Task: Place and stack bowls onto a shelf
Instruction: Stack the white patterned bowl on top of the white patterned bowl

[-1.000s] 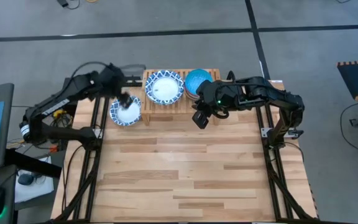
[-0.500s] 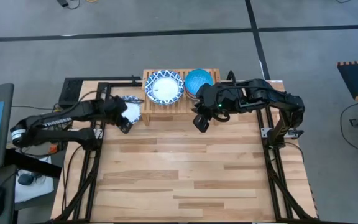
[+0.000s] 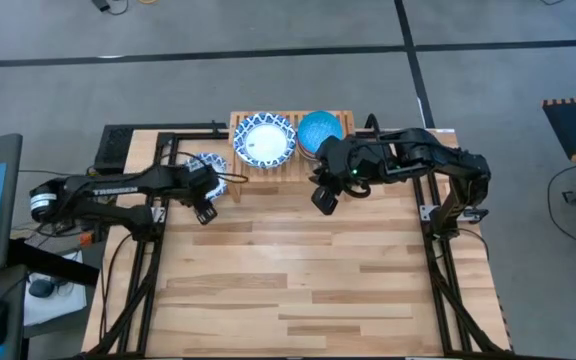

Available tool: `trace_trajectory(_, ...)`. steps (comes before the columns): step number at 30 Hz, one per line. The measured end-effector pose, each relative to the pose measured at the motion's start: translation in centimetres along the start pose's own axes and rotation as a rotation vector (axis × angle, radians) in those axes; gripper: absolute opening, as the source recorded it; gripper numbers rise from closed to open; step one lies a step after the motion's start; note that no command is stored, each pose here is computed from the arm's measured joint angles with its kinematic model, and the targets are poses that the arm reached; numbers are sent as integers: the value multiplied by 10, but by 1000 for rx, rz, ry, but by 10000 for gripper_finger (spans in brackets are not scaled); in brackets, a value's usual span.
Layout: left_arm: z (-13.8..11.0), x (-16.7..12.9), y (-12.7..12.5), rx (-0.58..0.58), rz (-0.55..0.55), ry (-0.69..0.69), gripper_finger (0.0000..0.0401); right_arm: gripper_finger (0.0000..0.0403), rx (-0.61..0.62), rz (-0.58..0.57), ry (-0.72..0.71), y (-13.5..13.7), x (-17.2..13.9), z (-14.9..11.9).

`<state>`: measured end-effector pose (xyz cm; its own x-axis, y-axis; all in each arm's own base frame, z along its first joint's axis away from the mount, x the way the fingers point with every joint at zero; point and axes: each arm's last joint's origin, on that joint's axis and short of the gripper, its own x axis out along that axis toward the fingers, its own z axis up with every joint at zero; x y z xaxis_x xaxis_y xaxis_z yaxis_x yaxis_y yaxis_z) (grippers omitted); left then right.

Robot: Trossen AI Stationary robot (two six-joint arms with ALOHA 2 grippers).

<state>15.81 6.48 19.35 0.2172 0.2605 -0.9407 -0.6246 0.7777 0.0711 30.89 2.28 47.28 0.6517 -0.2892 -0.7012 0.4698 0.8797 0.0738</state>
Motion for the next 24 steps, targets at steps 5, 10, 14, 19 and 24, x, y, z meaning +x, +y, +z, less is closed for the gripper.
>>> trace_trajectory(5, 4, 17, -5, 29, 53, 65, 219, 116, -19, 13, 8, 6, -2, -4)
trace_trajectory(10, 5, 33, -8, 38, 106, 144, 246, 116, -33, 19, 16, 9, -4, -6)
trace_trajectory(14, 6, 45, -10, 51, 110, 198, 232, 116, -35, 16, 21, 9, -4, -7)
trace_trajectory(19, 4, 51, -15, 62, 120, 233, 158, 116, -36, 14, 22, 8, -4, -7)
trace_trajectory(24, 0, 44, -16, 34, 135, 251, 56, 116, -45, 13, 22, 8, -4, -7)
